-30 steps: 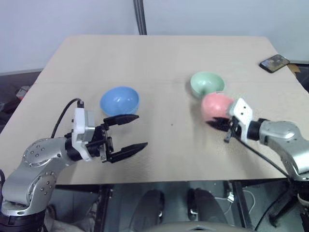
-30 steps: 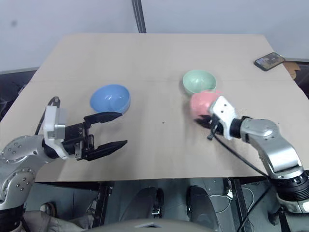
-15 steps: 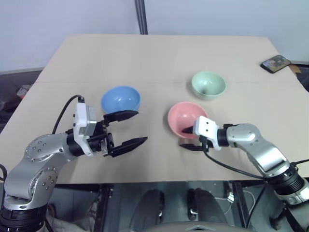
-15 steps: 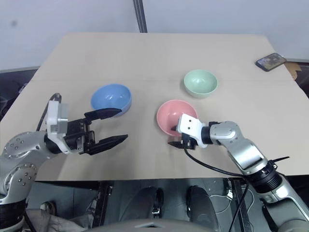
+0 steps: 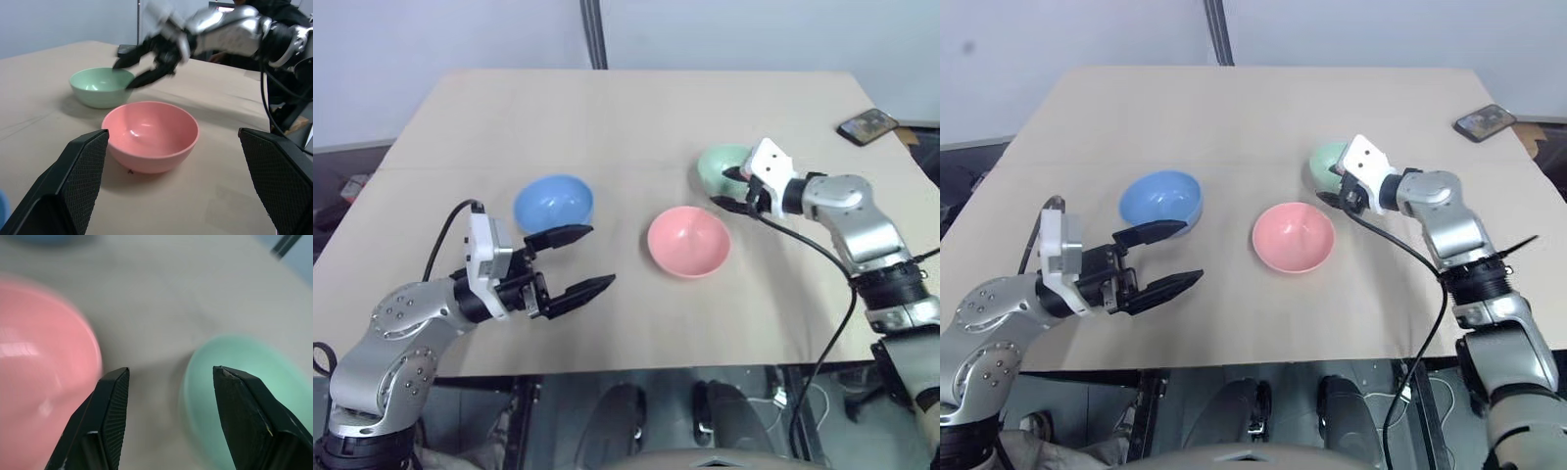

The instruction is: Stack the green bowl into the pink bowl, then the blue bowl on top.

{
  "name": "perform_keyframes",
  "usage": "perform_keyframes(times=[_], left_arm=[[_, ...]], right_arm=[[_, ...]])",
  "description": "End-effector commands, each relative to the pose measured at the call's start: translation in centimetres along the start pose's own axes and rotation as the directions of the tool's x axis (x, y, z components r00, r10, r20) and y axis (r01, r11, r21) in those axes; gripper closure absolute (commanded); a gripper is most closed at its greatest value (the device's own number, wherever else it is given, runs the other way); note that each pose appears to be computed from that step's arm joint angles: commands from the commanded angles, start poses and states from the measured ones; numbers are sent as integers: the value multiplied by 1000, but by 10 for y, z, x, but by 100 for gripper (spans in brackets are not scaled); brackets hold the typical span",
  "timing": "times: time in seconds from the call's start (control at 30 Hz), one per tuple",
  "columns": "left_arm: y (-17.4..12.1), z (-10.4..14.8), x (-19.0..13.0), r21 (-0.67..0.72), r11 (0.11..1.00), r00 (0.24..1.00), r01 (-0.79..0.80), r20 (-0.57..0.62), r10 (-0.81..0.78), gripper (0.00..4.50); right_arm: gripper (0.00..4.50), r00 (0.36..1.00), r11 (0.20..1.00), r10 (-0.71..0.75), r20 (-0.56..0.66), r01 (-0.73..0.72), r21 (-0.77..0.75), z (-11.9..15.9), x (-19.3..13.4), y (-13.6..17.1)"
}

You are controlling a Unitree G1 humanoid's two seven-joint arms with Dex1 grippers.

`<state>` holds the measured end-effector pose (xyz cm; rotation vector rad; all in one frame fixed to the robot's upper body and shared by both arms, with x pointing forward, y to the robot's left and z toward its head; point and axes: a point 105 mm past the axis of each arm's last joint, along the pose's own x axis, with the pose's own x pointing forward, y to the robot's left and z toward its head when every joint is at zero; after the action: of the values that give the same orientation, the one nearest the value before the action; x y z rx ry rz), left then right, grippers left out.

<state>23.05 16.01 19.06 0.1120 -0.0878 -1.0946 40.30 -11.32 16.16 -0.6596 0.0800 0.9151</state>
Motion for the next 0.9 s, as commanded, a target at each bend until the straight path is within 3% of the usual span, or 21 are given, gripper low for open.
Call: perform_keyframes(times=[0.03, 0.13, 0.33, 0.5, 0.63, 0.77, 0.9], left_arm=[[-6, 8, -1, 24, 1000, 1000, 6, 25, -6, 0], [-8, 8, -4, 28, 999, 1000, -14, 22, 14, 0], [-9, 7, -7, 22, 999, 999, -43, 22, 42, 0], [-3, 6, -5, 10, 997, 996, -74, 43, 74, 0], [5, 6, -7, -23, 993, 991, -115, 59, 116, 0], [17, 3, -6, -30, 980, 980, -195, 42, 196, 0], [30, 2, -4, -18, 967, 967, -252, 35, 253, 0]], right_arm=[[166, 1000, 993, -11, -11, 10, -119, -2, 11, -9], [166, 1000, 992, -26, -11, 25, -128, -2, 18, -15], [435, 999, 987, -30, 36, 35, -156, 10, 18, -22], [444, 985, 983, -17, 169, 47, -180, 42, -2, -26], [444, 929, 988, 145, 339, -118, -99, 85, -40, 4], [444, 898, 950, 313, 309, -299, -94, 95, -68, 56], [444, 884, 926, 373, 283, -375, -48, 86, -58, 96]])
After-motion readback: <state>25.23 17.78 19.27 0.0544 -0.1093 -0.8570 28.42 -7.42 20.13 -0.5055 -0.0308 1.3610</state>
